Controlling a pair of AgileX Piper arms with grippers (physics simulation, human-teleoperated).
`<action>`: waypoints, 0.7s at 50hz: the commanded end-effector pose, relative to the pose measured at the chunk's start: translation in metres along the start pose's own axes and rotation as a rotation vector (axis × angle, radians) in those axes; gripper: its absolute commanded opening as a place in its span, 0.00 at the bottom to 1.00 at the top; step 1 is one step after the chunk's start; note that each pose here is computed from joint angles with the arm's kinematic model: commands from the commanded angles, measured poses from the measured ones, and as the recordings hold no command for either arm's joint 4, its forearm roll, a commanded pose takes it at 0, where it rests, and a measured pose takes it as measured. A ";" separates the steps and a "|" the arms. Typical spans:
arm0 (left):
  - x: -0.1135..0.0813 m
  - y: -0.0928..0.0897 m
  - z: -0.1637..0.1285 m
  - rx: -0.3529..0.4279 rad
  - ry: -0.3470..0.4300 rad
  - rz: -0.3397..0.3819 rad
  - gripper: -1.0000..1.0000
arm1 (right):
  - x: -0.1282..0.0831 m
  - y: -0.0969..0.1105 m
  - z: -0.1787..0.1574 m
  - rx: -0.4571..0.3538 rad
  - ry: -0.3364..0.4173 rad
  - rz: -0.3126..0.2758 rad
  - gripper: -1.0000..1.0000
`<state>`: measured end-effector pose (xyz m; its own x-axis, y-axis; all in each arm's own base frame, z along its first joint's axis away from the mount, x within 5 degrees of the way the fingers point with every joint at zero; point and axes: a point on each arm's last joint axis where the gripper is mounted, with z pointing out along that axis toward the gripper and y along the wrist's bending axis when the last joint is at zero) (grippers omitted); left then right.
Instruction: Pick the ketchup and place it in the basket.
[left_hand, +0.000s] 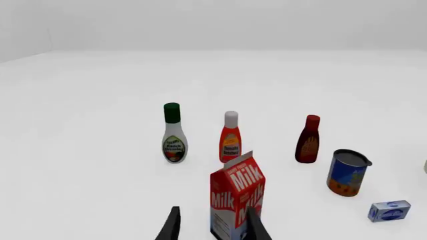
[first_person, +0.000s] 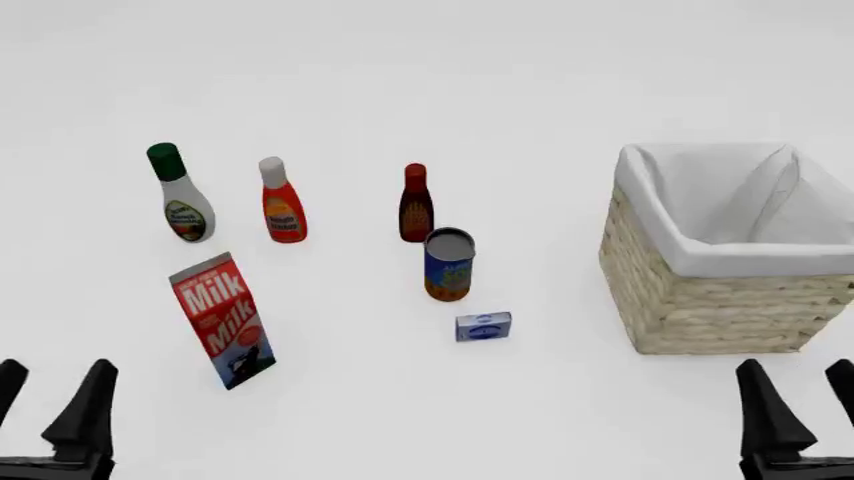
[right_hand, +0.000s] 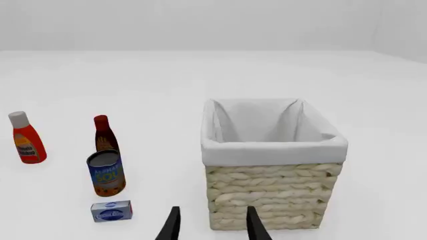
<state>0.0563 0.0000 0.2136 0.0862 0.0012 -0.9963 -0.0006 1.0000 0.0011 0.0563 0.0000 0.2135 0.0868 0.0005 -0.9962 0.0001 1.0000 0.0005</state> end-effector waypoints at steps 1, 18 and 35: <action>-0.001 0.000 0.001 0.001 0.006 0.020 1.00 | -0.001 0.000 0.001 -0.001 0.003 0.002 1.00; -0.039 0.002 0.030 -0.030 0.129 -0.038 1.00 | -0.002 0.000 0.001 -0.002 0.001 0.005 1.00; -0.109 -0.005 0.045 0.059 0.159 0.014 1.00 | -0.001 0.000 0.004 -0.007 0.013 -0.007 1.00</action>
<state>0.0849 -0.0009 0.2883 -0.0534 -0.0025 -0.9986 0.0103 0.9999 -0.0031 0.0583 0.0002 0.2147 0.0798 0.0019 -0.9968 -0.0037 1.0000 0.0016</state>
